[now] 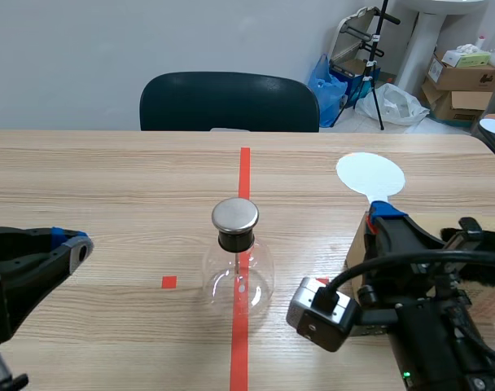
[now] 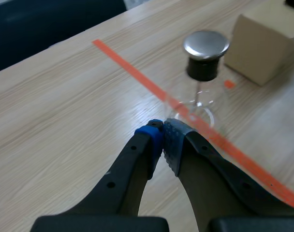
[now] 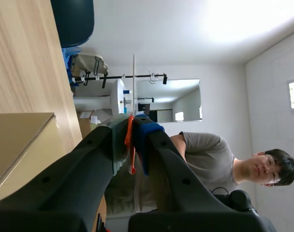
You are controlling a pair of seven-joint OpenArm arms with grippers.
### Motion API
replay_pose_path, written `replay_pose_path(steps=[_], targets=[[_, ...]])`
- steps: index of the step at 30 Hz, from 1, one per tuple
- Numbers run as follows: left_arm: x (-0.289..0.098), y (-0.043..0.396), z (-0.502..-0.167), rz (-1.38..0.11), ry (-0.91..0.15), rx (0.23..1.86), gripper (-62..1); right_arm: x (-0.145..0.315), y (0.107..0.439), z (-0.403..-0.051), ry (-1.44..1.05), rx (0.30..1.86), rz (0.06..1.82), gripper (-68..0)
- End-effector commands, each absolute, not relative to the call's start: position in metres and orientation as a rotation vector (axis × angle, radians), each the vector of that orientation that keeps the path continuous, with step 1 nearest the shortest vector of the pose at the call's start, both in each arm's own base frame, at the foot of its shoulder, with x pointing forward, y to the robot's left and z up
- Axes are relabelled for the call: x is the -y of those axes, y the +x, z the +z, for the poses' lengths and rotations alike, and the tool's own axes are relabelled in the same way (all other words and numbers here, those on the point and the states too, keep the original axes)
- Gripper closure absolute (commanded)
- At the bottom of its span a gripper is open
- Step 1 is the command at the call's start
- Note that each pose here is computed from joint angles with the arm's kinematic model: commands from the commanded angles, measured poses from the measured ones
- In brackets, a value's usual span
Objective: Do the electroscope experiment
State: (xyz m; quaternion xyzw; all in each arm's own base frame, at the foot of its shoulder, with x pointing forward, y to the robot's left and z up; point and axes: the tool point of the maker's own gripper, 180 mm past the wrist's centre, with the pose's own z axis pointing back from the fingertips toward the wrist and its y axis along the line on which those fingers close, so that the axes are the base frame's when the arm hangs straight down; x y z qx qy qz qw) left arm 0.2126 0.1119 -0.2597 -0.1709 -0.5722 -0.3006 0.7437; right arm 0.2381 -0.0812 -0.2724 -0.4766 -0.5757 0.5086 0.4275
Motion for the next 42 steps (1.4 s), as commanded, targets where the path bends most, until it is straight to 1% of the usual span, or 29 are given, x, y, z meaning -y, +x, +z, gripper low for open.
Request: replay_pose_path(steps=[1,4,7,9,14,19,23,32,36,42], targets=[[-0.107,0.213,-0.264,-0.674,-0.442,1.263,-3.2,0.082,0.244,-0.258,-1.233,1.488,1.230,-1.1],[-0.107,0.213,-0.280,-0.712,-0.524,1.253,-3.2,0.076,0.247,-0.256,-1.227,1.498,1.208,-1.1],[-0.110,0.218,-0.300,-0.741,-0.565,1.247,-3.2,0.071,0.249,-0.261,-1.216,1.475,1.220,-1.1],[-0.110,0.223,-0.310,-0.735,-0.592,1.247,-3.2,0.067,0.250,-0.263,-1.222,1.479,1.230,-1.1],[-0.099,0.236,-0.337,-0.741,-0.648,1.213,-3.2,0.059,0.248,-0.271,-1.222,1.473,1.259,-1.1],[-0.087,0.242,-0.346,-0.746,-0.720,1.232,-3.2,0.054,0.248,-0.276,-1.209,1.461,1.288,-1.1],[-0.080,0.252,-0.355,-0.744,-0.712,1.231,-3.2,0.052,0.248,-0.279,-1.201,1.449,1.311,-1.1],[-0.059,0.252,-0.358,-0.767,-0.755,1.246,-3.2,0.050,0.248,-0.282,-1.192,1.443,1.330,-1.1],[-0.055,0.258,-0.357,-0.767,-0.723,1.281,-3.2,0.050,0.248,-0.284,-1.188,1.429,1.339,-1.1],[-0.050,0.258,-0.360,-0.799,-0.700,1.286,-3.2,0.050,0.248,-0.284,-1.189,1.430,1.339,-1.1]])
